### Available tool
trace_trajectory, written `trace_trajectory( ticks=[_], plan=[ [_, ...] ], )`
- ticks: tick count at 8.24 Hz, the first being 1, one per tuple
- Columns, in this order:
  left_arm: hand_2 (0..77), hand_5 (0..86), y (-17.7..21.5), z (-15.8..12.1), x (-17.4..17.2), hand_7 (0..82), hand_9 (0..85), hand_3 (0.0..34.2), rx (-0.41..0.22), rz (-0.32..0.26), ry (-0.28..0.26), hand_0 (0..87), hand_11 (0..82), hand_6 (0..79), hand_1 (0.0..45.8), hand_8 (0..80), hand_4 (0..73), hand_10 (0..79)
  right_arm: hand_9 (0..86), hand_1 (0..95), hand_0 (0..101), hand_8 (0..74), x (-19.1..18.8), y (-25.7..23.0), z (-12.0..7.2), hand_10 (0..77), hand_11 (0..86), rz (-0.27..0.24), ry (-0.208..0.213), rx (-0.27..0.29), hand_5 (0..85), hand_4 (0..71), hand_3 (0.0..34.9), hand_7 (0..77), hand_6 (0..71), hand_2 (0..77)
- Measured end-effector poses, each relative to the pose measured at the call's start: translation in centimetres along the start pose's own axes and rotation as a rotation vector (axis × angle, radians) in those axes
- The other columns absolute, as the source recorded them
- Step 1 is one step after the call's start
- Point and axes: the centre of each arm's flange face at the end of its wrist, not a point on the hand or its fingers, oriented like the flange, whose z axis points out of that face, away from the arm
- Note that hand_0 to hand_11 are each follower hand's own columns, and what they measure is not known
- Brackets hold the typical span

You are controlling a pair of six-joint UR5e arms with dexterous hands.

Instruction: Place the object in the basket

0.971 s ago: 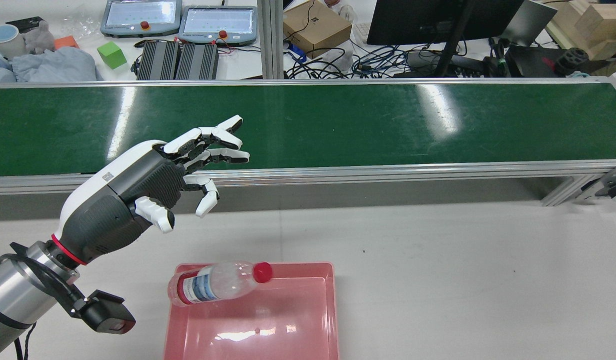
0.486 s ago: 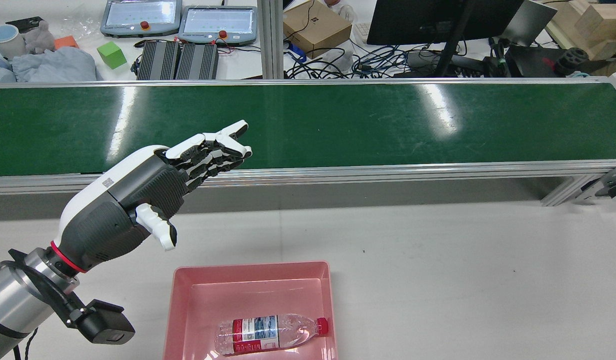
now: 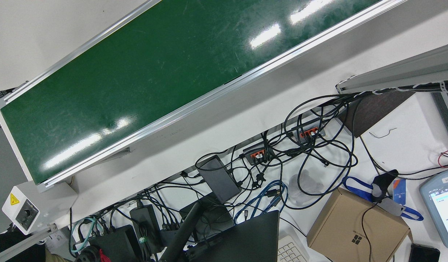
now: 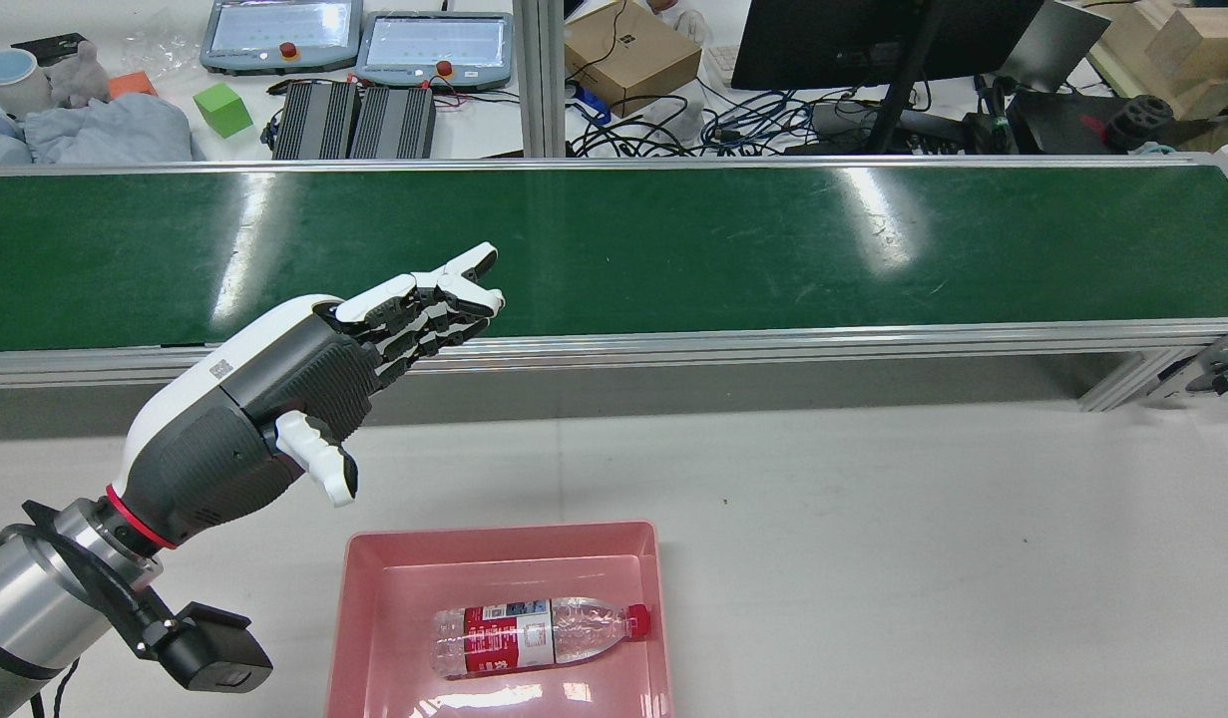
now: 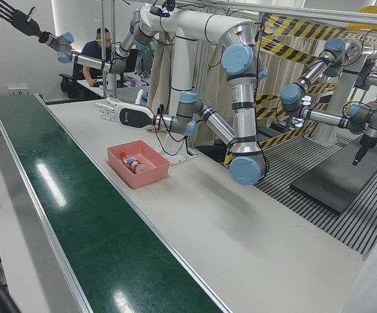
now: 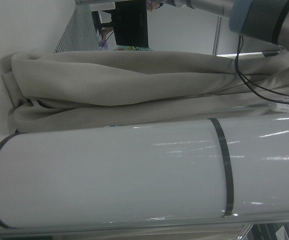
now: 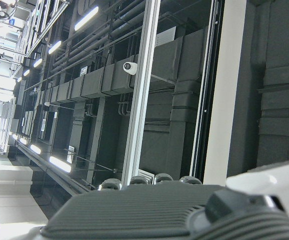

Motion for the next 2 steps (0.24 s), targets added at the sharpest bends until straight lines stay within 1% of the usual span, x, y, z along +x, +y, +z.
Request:
trace_trajectory(
  ticks=[1, 2],
  plan=[
    [0.5, 31.1, 0.00, -0.01, -0.02, 4.9, 14.2, 1.9, 0.000, 0.000, -0.001, 38.5, 12.0, 9.3, 0.5, 10.9, 16.9, 8.2, 0.0, 0.0, 0, 0.0, 0.00, 0.00, 0.00, 0.0, 0.0, 0.000, 0.000, 0.000, 0.0, 0.5, 0.2, 0.5, 0.0, 1.1],
    [0.5, 31.1, 0.00, -0.01, -0.03, 4.9, 14.2, 1.8, 0.000, 0.000, -0.001, 39.4, 12.0, 9.3, 0.5, 10.9, 16.9, 8.2, 0.0, 0.0, 0, 0.0, 0.00, 0.00, 0.00, 0.0, 0.0, 0.000, 0.000, 0.000, 0.0, 0.5, 0.2, 0.5, 0.0, 0.5]
  ],
)
